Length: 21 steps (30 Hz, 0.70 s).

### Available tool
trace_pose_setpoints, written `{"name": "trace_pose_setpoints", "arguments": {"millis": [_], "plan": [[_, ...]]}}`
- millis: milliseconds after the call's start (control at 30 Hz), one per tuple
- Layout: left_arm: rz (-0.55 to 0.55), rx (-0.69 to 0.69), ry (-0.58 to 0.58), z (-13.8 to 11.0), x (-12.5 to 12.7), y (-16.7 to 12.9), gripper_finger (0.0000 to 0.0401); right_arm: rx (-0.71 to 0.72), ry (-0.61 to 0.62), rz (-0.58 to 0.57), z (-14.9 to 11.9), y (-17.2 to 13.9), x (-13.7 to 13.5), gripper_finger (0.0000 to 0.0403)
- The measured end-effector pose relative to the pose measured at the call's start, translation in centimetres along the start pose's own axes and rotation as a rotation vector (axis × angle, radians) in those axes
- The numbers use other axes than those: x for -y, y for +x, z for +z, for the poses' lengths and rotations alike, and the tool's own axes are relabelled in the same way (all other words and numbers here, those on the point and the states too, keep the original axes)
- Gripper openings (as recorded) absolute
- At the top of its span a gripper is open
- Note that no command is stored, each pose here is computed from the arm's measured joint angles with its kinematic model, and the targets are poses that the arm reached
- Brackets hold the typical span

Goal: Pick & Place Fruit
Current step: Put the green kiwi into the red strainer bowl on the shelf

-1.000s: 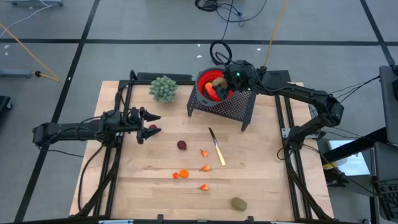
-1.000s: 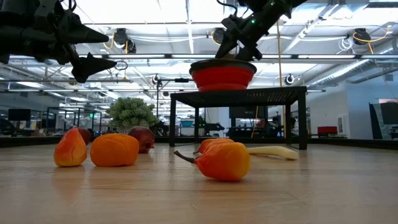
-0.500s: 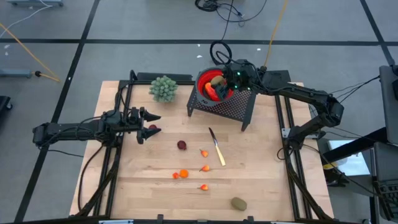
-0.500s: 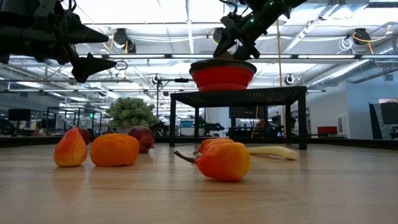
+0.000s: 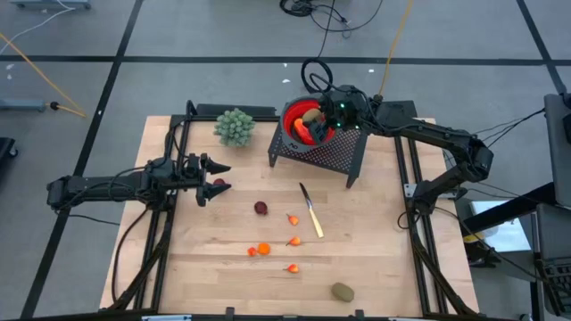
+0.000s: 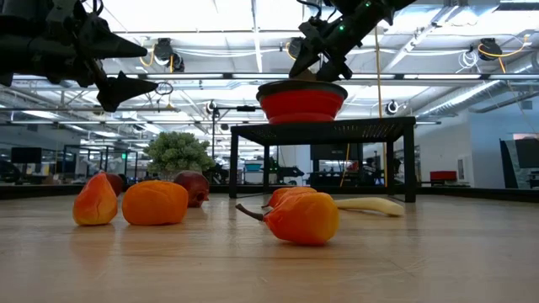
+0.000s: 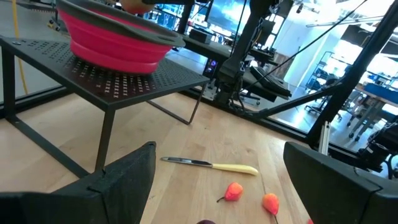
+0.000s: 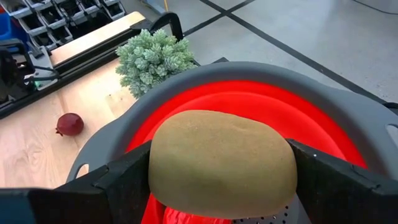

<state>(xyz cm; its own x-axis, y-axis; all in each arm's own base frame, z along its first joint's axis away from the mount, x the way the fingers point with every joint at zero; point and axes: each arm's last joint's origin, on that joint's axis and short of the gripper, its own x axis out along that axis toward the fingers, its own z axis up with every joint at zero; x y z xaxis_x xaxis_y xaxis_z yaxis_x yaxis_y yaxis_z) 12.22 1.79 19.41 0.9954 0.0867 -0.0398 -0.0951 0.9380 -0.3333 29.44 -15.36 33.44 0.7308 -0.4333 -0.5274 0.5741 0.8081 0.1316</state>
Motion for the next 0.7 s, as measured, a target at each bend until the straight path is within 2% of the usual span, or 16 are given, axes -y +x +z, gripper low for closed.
{"name": "trace_pose_setpoints", "arguments": {"millis": [300,700], "plan": [[0.0,0.0,0.001,0.0,0.0,0.0,0.0353,-0.028,0.002,-0.008,-0.3,0.0,0.2,0.0325],[0.0,0.002,-0.004,0.0,0.0,0.0,0.0353,-0.099,0.019,-0.02,-1.1,1.7,1.0,0.0325]]}}
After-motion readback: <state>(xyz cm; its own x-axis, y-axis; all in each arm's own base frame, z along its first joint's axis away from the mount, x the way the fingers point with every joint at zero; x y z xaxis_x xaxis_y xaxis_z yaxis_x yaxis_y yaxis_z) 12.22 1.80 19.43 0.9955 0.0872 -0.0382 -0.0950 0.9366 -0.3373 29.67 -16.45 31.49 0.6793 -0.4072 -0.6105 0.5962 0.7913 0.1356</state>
